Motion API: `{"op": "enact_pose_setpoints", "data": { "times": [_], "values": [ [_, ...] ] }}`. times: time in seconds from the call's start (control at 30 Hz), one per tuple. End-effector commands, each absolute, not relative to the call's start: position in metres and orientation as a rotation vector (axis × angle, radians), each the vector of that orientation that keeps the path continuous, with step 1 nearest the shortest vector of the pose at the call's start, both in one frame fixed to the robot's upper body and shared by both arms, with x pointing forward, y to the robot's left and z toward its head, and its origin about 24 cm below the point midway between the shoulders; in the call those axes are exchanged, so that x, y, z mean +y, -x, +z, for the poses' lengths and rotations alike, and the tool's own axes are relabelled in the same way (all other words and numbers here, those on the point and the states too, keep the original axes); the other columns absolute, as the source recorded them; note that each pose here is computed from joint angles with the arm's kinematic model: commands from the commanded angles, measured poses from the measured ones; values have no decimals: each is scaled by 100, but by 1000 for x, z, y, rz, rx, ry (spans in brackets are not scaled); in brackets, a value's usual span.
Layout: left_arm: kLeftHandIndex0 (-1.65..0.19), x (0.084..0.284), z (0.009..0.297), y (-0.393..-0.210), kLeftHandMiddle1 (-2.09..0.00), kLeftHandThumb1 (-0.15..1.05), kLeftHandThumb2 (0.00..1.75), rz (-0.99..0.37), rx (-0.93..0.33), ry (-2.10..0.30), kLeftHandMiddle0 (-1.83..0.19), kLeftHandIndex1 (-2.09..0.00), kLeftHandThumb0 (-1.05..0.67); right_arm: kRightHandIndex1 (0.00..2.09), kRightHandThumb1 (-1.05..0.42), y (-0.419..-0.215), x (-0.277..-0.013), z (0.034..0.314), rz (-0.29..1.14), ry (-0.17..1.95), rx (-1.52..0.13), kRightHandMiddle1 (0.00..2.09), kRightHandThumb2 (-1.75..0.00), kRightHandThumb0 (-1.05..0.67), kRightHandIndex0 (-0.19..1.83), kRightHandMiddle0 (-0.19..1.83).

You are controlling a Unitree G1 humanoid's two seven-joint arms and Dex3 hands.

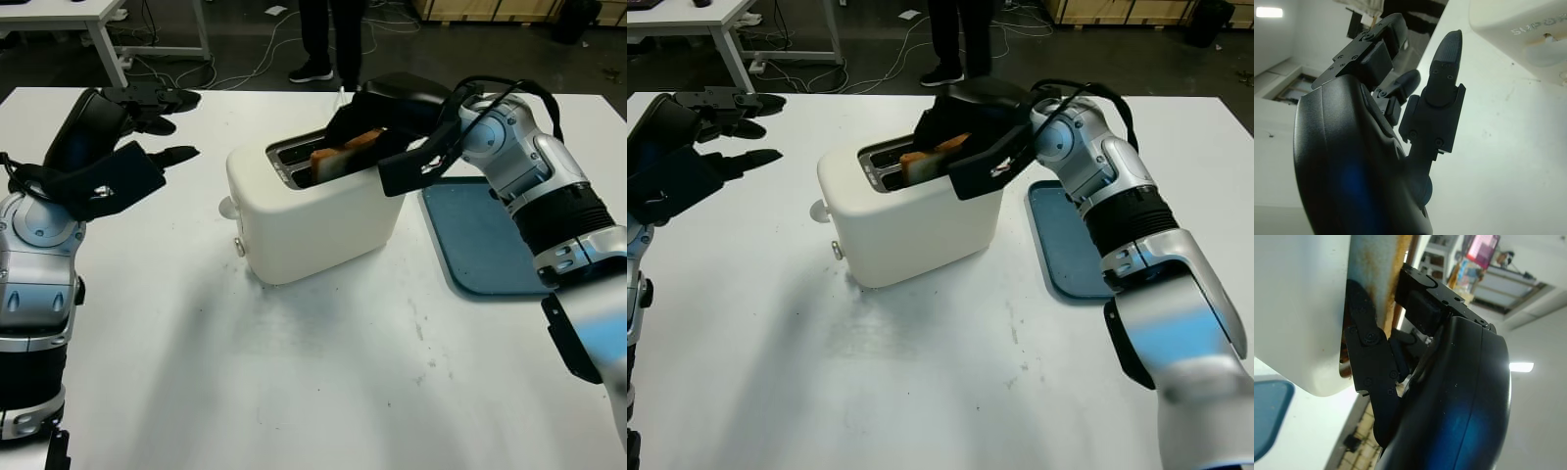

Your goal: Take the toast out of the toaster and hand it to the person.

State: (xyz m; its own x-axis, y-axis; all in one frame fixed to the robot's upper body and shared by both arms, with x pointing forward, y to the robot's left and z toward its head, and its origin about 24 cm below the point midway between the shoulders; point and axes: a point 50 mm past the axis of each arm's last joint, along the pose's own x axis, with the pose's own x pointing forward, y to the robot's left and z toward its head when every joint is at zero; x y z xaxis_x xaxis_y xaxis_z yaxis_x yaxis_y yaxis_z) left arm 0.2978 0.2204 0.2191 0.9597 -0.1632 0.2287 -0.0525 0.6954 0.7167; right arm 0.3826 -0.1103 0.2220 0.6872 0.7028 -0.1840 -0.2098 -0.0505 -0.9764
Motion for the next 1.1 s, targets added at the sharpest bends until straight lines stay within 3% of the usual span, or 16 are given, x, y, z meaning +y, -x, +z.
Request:
{"op": "enact_pose_setpoints", "data": {
  "times": [0.0, 0.07, 0.1, 0.23, 0.33, 0.37, 0.4, 0.43, 0.5, 1.07],
  "values": [
    [-71, 221, 217, -296, -76, 92, 10, -62, -284, -792, -41, 0, -40, 157, -92, -380, -113, 202, 850, 1511, -404, 56, -21, -55, 98, 112],
    [-71, 221, 217, -296, -76, 92, 10, -63, -280, -791, -41, 0, -40, 157, -92, -379, -113, 204, 813, 1516, -444, 83, -29, -56, 95, 92],
    [-70, 221, 217, -296, -76, 92, 10, -64, -277, -794, -40, 0, -40, 140, -92, -379, -113, 205, 791, 1514, -468, 76, -35, -56, 96, 86],
    [-71, 222, 217, -297, -77, 92, 10, -63, -285, -804, -41, -1, -42, 112, -92, -379, -115, 212, 718, 1529, -549, 36, -40, -55, 104, 90],
    [-71, 222, 217, -297, -77, 92, 10, -64, -279, -805, -41, -1, -42, 131, -92, -379, -116, 217, 666, 1532, -592, 23, -37, -52, 102, 98],
    [-71, 222, 217, -297, -77, 92, 10, -63, -277, -805, -41, -1, -42, 149, -92, -380, -116, 219, 648, 1525, -604, 47, -37, -49, 98, 101],
    [-71, 222, 217, -296, -77, 92, 10, -61, -277, -805, -41, -1, -43, 164, -92, -380, -116, 220, 634, 1518, -611, 114, -36, -46, 98, 87],
    [-71, 222, 217, -296, -76, 92, 10, -61, -277, -805, -41, -1, -43, 169, -92, -381, -117, 222, 618, 1508, -619, 141, -36, -45, 99, 82],
    [-71, 222, 217, -296, -76, 92, 10, -61, -276, -802, -41, 0, -42, 173, -92, -383, -119, 226, 595, 1494, -633, 168, -38, -42, 101, 80],
    [-70, 222, 217, -296, -75, 92, 11, -58, -275, -802, -41, 0, -41, 175, -92, -395, -147, 268, 394, 1229, -671, 175, -45, -41, 84, 55]
  ]
}}
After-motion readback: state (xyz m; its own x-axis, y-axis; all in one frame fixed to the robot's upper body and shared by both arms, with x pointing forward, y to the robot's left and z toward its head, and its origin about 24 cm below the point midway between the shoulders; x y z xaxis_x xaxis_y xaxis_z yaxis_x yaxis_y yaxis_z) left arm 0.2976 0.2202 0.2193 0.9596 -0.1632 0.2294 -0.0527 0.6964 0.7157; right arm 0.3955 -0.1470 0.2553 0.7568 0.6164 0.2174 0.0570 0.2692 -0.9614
